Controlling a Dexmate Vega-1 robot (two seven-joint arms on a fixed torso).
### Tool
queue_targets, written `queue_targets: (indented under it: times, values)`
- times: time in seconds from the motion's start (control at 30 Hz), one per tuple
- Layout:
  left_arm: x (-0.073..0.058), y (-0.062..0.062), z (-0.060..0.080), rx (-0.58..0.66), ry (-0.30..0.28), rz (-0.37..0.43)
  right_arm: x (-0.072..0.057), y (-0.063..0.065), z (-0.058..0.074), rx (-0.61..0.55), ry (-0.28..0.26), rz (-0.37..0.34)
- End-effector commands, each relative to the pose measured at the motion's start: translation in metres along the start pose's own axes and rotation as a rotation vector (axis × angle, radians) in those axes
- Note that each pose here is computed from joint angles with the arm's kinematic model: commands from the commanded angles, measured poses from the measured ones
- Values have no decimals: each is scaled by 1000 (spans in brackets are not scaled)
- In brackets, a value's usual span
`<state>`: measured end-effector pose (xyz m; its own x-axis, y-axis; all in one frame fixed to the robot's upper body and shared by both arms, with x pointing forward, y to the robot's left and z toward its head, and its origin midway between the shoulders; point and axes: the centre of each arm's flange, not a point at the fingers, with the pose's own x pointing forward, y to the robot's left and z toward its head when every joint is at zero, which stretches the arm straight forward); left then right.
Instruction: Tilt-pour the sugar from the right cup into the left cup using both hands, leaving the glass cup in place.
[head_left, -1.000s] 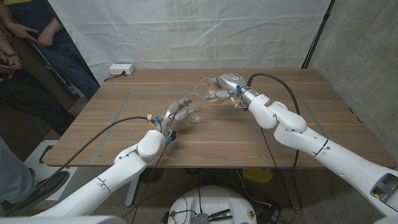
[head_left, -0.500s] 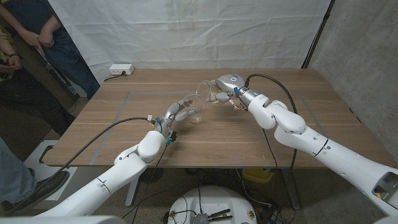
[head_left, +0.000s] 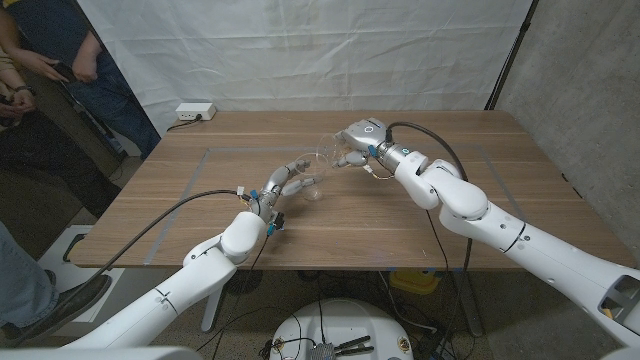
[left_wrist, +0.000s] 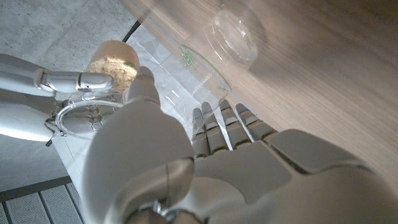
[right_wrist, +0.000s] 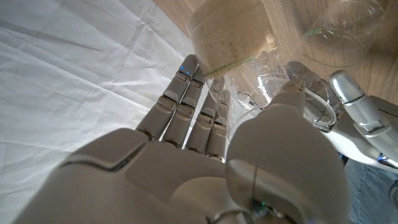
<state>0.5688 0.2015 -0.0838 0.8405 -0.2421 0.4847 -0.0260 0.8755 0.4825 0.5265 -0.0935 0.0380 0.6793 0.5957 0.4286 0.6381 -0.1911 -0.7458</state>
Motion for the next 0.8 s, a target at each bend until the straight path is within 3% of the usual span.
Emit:
queue_targets:
  times: [0.03, 0.8]
  values:
    - [0, -2, 1, -4, -6, -2, 2, -5, 16, -176, -24, 16]
    - [5, 3, 8, 10, -33, 1, 5, -17, 30, -311, -68, 51]
